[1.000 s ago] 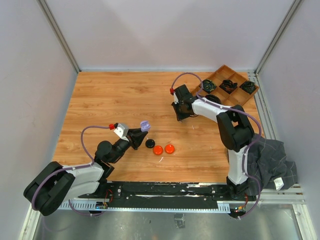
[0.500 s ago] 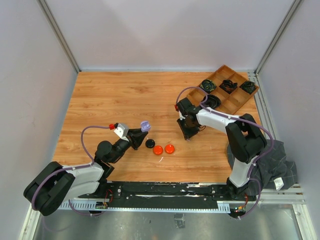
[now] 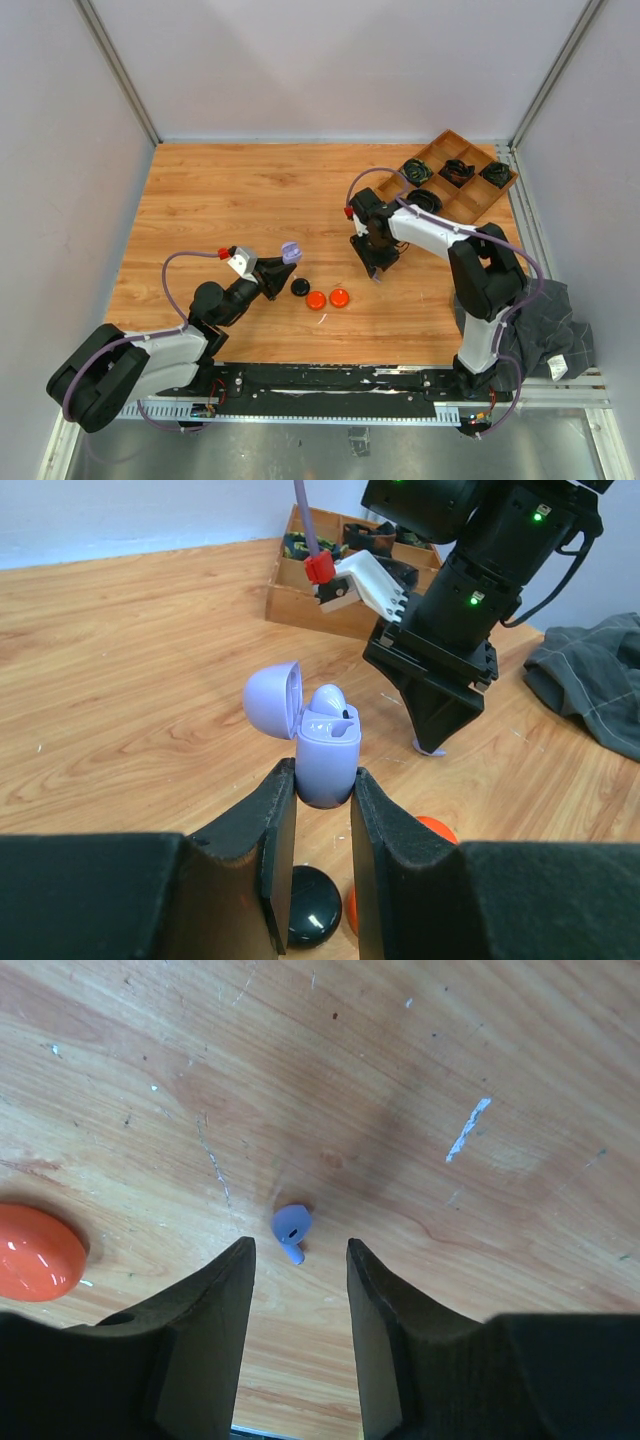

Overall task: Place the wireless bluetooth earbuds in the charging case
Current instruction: Pick up the earbud from the center of the board.

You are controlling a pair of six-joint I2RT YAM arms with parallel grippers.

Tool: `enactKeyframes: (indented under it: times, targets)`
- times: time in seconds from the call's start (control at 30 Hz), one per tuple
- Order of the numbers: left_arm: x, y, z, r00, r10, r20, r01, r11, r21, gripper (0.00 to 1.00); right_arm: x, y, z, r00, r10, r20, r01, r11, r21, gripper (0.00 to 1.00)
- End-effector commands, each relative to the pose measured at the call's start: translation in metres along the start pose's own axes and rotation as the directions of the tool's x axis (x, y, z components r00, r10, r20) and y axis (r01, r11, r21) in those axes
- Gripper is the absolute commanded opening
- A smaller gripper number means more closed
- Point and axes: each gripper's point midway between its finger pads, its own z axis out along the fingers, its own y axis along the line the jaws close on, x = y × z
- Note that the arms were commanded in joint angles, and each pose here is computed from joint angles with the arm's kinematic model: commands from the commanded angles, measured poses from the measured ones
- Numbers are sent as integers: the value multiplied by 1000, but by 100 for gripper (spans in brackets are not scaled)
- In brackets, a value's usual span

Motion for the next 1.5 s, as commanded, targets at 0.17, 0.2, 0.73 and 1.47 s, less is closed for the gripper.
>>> enactKeyframes:
  times: [0.17,0.2,0.73,1.47]
  targets:
    - [-10,-4,3,999,8,32,-8,1000,18,0,4,1,6,990,-104,-97,103,995,-8,39]
    - [-10,-4,3,999,8,32,-8,1000,19,0,3,2,7,990,-106,-98,105,994,-12,39]
    - [-9,-7,4,1000,8,30,-9,999,39,0,11,6,20,972,-158,-171,158,987,-17,22]
    - [-26,-35,-10,988,77,133,-101,977,188,0,-45,67,-123,890,-175,421,190,982,6,13]
